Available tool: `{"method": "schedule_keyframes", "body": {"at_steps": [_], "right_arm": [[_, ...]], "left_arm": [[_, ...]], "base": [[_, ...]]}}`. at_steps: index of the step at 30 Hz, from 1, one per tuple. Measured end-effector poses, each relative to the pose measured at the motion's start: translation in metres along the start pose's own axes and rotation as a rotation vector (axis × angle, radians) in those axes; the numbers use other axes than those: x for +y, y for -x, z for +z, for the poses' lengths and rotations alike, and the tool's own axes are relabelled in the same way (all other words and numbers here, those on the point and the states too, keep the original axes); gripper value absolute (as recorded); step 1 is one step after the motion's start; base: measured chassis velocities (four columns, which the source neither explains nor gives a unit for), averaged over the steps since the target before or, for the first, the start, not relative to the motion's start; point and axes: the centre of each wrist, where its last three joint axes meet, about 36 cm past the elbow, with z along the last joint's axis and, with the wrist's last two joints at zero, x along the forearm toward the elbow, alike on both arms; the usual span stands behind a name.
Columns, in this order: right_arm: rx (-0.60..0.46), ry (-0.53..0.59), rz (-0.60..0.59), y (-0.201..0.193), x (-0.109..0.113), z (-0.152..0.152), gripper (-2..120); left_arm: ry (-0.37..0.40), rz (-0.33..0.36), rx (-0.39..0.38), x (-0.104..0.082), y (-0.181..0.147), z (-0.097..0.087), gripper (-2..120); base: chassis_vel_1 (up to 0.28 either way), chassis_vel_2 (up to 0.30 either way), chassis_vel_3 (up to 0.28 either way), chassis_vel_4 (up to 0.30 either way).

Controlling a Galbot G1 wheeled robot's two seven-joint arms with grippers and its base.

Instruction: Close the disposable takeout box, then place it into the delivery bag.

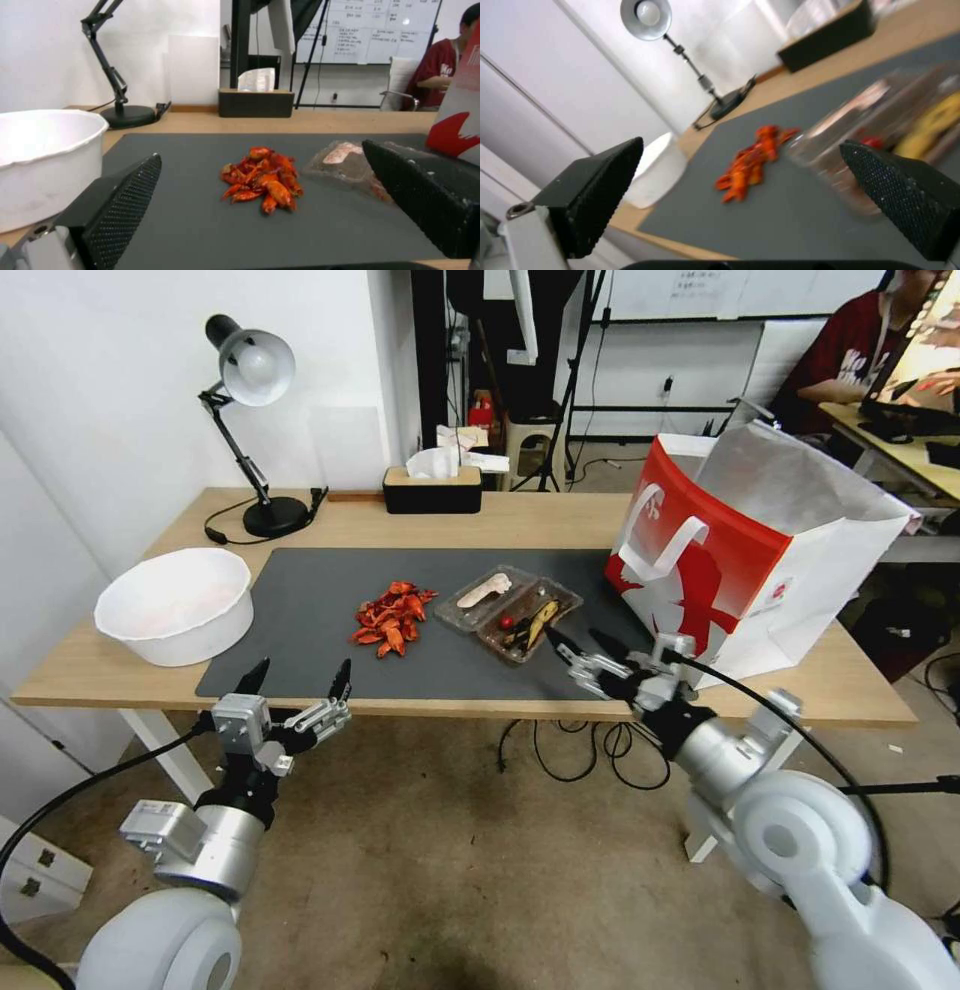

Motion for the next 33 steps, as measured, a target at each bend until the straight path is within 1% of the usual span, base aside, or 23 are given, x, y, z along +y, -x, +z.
{"method": "schedule_keyframes", "body": {"at_steps": [3,5,7,12,14,33], "right_arm": [[0.035,0.078,-0.010,0.023,0.002,0.013,100],[0.038,0.086,-0.009,0.025,0.002,0.016,100],[0.054,0.122,0.010,0.040,-0.001,0.026,100],[0.059,0.137,0.025,0.052,-0.003,0.030,100],[0.058,0.146,0.043,0.063,-0.005,0.030,100],[0.100,0.178,0.131,0.076,-0.017,0.039,100]], "left_arm": [[0.004,-0.009,0.002,0.000,-0.003,0.001,100],[0.004,-0.010,0.002,0.000,-0.003,0.001,100],[0.007,-0.015,0.001,0.002,-0.005,0.002,100],[0.005,-0.014,-0.003,0.002,-0.005,0.003,100],[0.010,-0.022,0.001,0.002,-0.005,0.006,100],[0.014,-0.032,0.005,0.003,-0.003,0.010,100]], "base": [[0.000,0.000,0.000,0.000],[0.000,0.000,0.000,0.000],[0.000,0.000,0.000,0.000],[0.000,0.000,0.000,0.000],[0.000,0.000,0.000,0.000],[0.000,0.000,0.000,0.000]]}}
